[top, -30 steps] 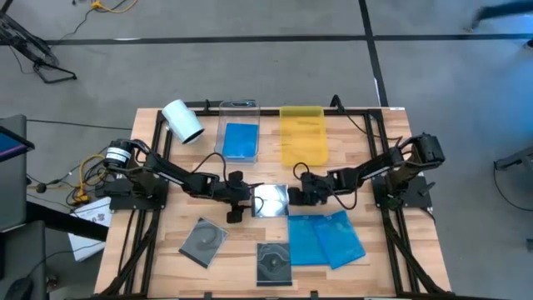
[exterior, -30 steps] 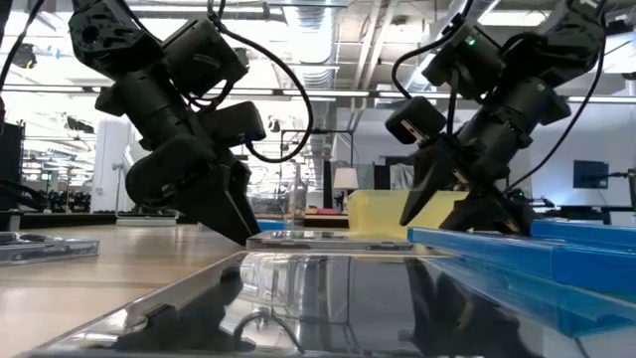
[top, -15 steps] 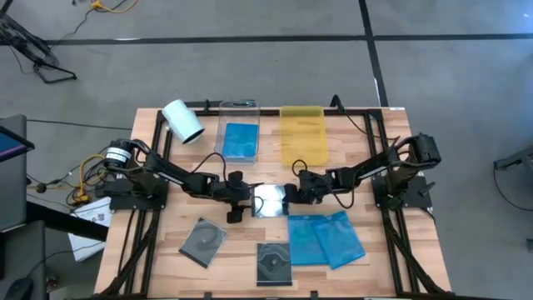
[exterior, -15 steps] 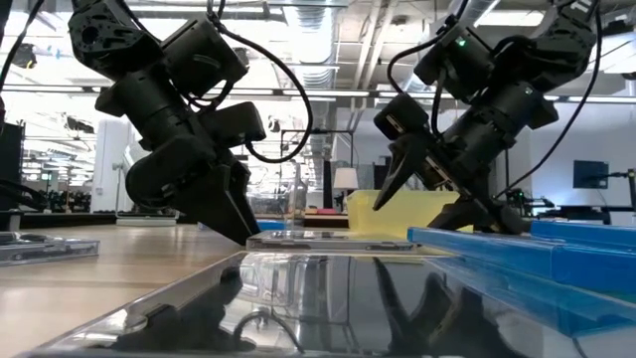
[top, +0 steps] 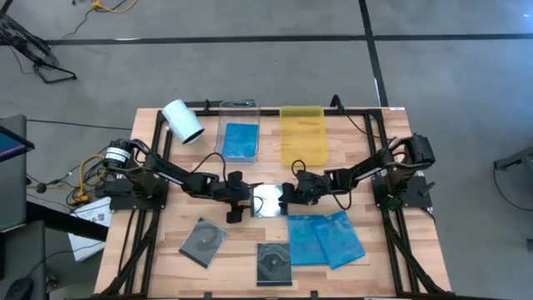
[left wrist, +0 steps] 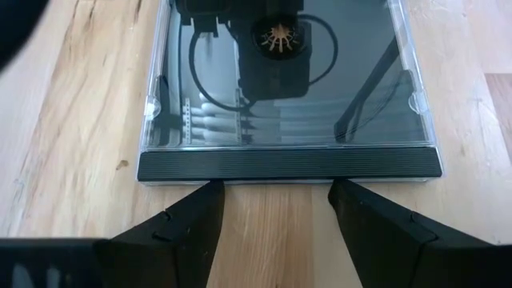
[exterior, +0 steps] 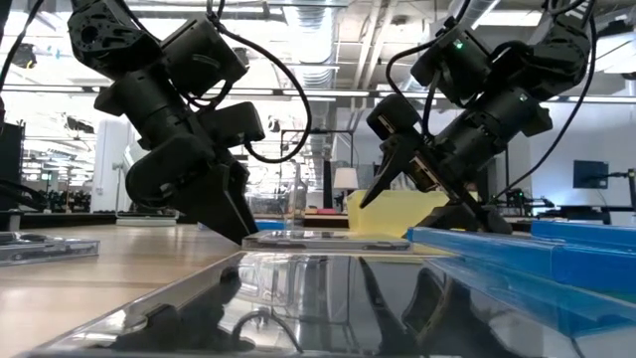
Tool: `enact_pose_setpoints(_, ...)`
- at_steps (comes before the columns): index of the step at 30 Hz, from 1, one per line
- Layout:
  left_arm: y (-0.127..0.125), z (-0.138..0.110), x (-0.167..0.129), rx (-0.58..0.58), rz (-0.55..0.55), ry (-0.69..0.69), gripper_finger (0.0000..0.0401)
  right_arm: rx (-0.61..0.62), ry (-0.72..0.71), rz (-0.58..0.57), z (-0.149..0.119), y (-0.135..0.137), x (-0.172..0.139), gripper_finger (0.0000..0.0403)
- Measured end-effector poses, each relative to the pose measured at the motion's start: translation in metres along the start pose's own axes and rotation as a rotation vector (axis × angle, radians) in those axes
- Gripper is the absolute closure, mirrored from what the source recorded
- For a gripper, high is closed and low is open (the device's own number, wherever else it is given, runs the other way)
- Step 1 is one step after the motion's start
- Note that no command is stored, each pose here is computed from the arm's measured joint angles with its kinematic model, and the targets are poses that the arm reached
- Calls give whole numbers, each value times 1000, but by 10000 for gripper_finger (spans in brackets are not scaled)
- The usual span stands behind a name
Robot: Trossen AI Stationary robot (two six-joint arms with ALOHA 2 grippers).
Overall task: Pick & place jewel cases by type
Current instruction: Put the top right black CD case into the yellow bin
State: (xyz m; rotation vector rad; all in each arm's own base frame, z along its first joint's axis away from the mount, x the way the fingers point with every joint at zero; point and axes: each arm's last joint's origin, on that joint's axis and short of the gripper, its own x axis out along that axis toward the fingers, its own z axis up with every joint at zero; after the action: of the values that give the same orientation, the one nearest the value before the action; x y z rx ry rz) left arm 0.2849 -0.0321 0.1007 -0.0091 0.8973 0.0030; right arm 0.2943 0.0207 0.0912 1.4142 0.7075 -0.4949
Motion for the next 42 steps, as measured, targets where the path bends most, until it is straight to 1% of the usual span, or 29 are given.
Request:
enact_pose_setpoints(4,0,0,0,-6,-1,0,170,-5,-1,1,1,0,0,148)
enact_pose_setpoints(7,0,0,0,-6,-2,1,170,-14,-4,23,2,1,0,148)
enact_pose_setpoints(18,0,-5,-1,-46,13,67,170,-99,0,82,2,6,0,148)
enact_pose_setpoints(28,1,-7,-2,-58,22,89,170,-135,14,104,-6,8,0,148)
enact_pose_setpoints(35,1,-7,-2,-68,27,90,170,-178,-13,153,-8,20,-13,147)
enact_pose_setpoints(42,2,-7,-2,-90,36,92,170,-193,-23,191,-6,28,-23,147)
